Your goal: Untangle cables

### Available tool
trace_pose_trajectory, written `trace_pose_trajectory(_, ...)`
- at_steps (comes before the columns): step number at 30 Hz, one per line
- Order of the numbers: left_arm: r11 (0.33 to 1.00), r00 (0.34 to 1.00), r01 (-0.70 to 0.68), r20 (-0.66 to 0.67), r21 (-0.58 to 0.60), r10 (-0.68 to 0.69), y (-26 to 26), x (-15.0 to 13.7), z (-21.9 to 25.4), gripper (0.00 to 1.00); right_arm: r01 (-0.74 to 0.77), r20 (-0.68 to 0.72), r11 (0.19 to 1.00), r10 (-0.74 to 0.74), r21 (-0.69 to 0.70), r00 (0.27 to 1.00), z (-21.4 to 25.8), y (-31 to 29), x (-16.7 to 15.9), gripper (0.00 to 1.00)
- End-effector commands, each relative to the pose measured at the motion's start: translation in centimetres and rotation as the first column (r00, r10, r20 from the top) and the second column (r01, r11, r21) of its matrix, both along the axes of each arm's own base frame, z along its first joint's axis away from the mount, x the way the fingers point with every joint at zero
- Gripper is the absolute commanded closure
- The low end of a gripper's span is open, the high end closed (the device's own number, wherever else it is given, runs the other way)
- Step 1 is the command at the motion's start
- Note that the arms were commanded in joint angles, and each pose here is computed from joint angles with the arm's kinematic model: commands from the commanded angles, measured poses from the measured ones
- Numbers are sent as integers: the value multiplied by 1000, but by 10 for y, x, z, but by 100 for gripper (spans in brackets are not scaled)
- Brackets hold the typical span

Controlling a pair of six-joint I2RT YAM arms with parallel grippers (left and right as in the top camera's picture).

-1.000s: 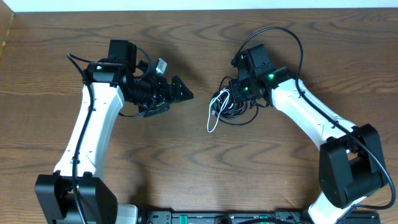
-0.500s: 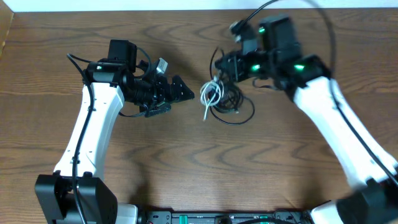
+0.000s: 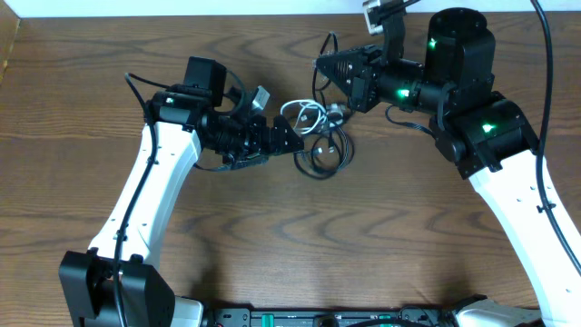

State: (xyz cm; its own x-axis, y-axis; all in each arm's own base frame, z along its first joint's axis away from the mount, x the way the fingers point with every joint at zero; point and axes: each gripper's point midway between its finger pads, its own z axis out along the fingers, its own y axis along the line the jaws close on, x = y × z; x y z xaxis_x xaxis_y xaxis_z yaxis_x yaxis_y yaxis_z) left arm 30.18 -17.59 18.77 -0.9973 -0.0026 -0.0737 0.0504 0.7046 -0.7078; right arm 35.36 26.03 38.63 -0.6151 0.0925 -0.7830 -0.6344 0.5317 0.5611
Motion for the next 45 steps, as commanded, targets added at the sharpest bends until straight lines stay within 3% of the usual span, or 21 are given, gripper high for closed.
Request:
trace_pose_trajectory(1,1000,1000,-16,1,-20,16,-5,4,6,1,2,-4,999,-2,37,1000,14,-2,-5,99)
trace_pose_trajectory(12,987,988,-153,0,-55,153,-8,31,14,1,31,-55,994,-26,101,998,23,-1,-3,99)
trace_pose_trajectory(17,934,938,-344,-17,97,347,17,48,-4,1,-4,-43,989,10,149,999,35,3,-7,99)
trace_pose_trajectory(25,895,898,-432,142,109,416,29,83,2,2,-71,-61,972,86,222,994,51,10,-20,99)
trace_pose_trajectory(29,870,877,-470,186,148,442,40,91,0,31,-93,-61,970,109,226,992,53,9,-25,99)
trace_pose_trajectory(30,859,871,-483,194,171,451,44,91,-3,34,-86,-63,970,103,226,993,53,6,-24,99)
trace_pose_trajectory(35,805,855,-519,197,289,480,64,86,-25,47,-32,-84,975,52,219,995,50,-12,-13,99)
trace_pose_trajectory(39,800,863,-505,161,324,479,66,79,-41,57,-27,-84,973,47,229,995,52,-29,-9,99)
trace_pose_trajectory(45,797,873,-481,116,365,474,67,76,-60,59,7,-71,969,11,247,997,62,-61,-5,99)
